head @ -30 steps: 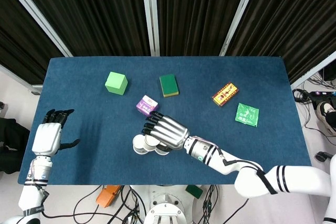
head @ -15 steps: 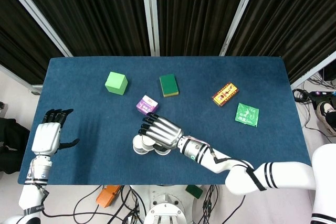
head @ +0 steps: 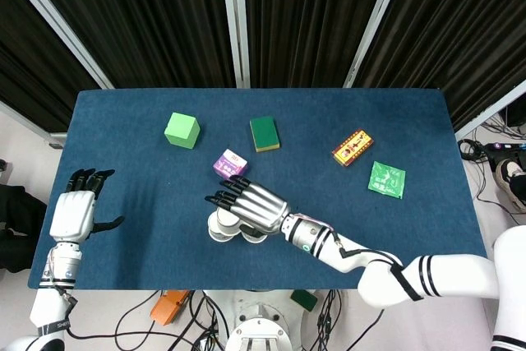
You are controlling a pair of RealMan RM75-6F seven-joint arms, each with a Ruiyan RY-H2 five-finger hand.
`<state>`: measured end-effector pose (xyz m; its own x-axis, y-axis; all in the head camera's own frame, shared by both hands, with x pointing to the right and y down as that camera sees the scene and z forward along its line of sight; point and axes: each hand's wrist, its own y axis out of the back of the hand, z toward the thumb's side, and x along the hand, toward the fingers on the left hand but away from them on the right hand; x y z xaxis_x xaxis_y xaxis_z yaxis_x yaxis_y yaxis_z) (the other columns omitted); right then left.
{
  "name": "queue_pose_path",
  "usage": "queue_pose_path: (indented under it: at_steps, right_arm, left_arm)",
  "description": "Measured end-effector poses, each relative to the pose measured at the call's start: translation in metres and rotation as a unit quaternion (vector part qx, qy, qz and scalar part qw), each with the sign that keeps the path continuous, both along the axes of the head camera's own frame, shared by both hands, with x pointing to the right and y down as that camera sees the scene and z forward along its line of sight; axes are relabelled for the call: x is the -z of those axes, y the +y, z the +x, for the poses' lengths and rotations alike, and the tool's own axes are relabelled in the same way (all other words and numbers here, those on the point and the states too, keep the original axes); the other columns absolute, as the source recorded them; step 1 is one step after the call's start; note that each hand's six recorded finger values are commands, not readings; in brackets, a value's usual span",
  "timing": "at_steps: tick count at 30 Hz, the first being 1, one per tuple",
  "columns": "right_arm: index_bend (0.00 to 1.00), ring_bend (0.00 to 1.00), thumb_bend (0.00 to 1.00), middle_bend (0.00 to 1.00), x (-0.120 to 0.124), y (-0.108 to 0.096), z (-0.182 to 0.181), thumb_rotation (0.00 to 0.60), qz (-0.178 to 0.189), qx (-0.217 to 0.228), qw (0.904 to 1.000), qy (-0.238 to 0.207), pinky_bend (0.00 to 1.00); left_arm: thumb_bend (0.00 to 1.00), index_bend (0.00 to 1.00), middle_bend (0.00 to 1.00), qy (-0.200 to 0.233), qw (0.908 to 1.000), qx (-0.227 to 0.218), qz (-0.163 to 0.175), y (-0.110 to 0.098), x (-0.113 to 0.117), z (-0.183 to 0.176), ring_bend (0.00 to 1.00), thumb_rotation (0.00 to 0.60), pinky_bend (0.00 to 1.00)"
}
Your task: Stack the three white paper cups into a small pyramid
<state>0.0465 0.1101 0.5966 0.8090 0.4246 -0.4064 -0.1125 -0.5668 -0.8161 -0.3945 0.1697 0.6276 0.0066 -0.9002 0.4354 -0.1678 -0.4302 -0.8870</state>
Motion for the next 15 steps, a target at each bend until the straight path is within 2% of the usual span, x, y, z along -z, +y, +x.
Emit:
queue_pose_path:
  at_steps: [5, 8, 11, 15]
  right_arm:
    - [0.04, 0.07, 0.44, 0.17, 0.016, -0.020, 0.043, 0.600, 0.048, -0.060, 0.9970, 0.004, 0.12]
    - [0.03, 0.07, 0.39, 0.16, 0.028, -0.030, 0.090, 0.600, 0.082, -0.118, 0.9894, 0.014, 0.12]
    - [0.02, 0.07, 0.37, 0.15, 0.040, -0.032, 0.146, 0.600, 0.115, -0.184, 0.9758, 0.030, 0.12]
    - [0.00, 0.04, 0.36, 0.11, 0.056, -0.015, 0.230, 0.600, 0.144, -0.275, 0.9492, 0.054, 0.10]
  left_arm:
    - [0.06, 0.17, 0.19, -0.009, 1.0000, 0.003, 0.002, -0.001, 0.004, -0.011, 0.11, 0.600, 0.09]
    - [0.06, 0.17, 0.19, -0.021, 0.9997, 0.007, 0.005, -0.001, 0.007, -0.024, 0.11, 0.600, 0.09]
    - [0.06, 0.17, 0.19, -0.034, 0.9993, 0.014, 0.005, 0.002, 0.011, -0.039, 0.10, 0.600, 0.08]
    - [0.06, 0.17, 0.19, -0.045, 0.9986, 0.029, 0.004, 0.009, 0.019, -0.060, 0.10, 0.600, 0.06]
